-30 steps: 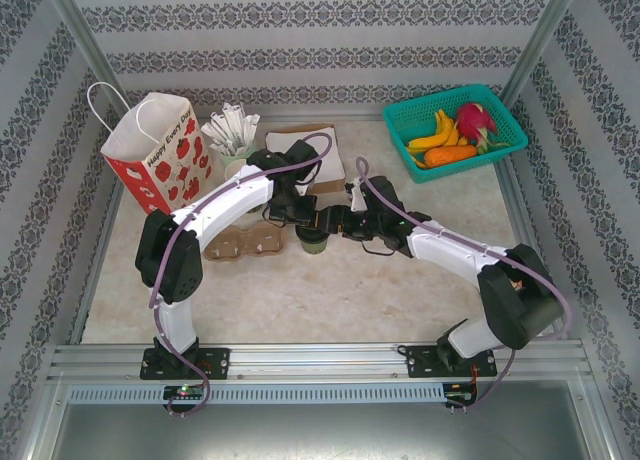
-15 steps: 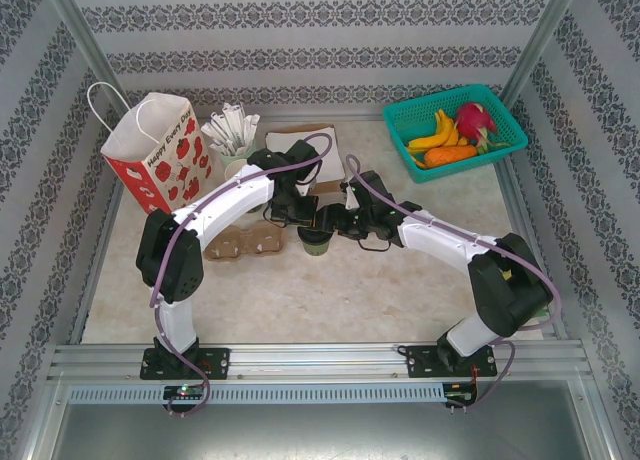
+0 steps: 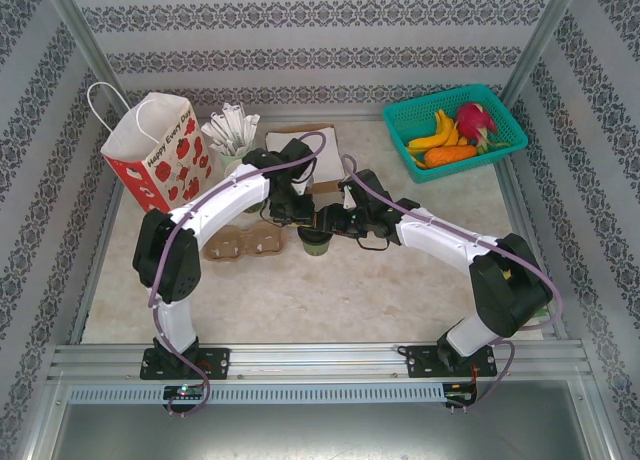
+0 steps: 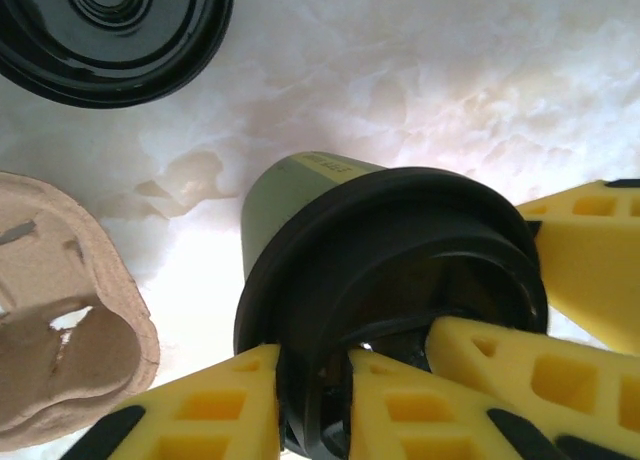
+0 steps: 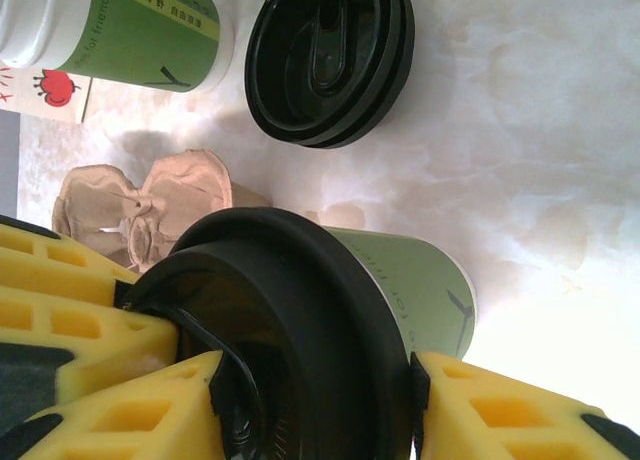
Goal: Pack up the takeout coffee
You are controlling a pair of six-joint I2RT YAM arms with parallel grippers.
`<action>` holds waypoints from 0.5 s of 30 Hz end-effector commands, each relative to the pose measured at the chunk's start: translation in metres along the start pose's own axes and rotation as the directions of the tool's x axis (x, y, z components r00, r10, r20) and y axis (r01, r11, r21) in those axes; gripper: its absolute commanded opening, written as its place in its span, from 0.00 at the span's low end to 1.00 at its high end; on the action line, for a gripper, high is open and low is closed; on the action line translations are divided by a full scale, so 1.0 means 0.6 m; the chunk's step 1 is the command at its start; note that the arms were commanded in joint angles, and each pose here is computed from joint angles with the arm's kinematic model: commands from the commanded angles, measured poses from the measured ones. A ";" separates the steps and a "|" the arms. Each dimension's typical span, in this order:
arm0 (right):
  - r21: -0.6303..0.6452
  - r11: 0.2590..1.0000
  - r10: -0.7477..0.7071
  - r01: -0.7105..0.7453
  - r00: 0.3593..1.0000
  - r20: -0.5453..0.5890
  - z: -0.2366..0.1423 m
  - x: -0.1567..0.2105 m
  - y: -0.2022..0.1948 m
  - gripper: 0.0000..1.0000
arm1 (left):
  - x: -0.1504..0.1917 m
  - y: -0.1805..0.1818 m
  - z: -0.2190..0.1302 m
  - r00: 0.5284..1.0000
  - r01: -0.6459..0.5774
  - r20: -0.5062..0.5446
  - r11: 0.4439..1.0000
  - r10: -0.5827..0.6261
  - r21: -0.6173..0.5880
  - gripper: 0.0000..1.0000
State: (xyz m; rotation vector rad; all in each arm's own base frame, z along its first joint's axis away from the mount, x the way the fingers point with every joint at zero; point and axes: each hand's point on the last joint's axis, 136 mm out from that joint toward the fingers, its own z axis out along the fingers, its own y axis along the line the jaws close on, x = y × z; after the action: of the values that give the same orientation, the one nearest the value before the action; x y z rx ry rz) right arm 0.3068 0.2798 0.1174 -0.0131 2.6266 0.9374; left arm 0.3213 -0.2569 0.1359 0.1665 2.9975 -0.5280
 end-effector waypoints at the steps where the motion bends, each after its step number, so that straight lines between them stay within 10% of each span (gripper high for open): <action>1: 0.089 0.996 -0.002 0.007 0.998 -0.055 0.010 0.029 -0.029 0.48 | -0.005 -0.051 -0.056 0.997 -0.021 0.075 0.984 0.008 0.177 0.27; 15: 0.110 0.994 -0.011 0.018 0.998 -0.060 0.012 0.032 -0.031 0.48 | 0.011 0.036 -0.024 0.963 0.240 0.046 0.919 -0.267 0.312 0.24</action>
State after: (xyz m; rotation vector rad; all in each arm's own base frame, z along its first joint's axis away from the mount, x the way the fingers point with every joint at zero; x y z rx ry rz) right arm 0.3055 0.2823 0.1189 -0.0353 2.6246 0.9149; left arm 0.3115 -0.2167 0.1397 -0.2013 2.8879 -0.8466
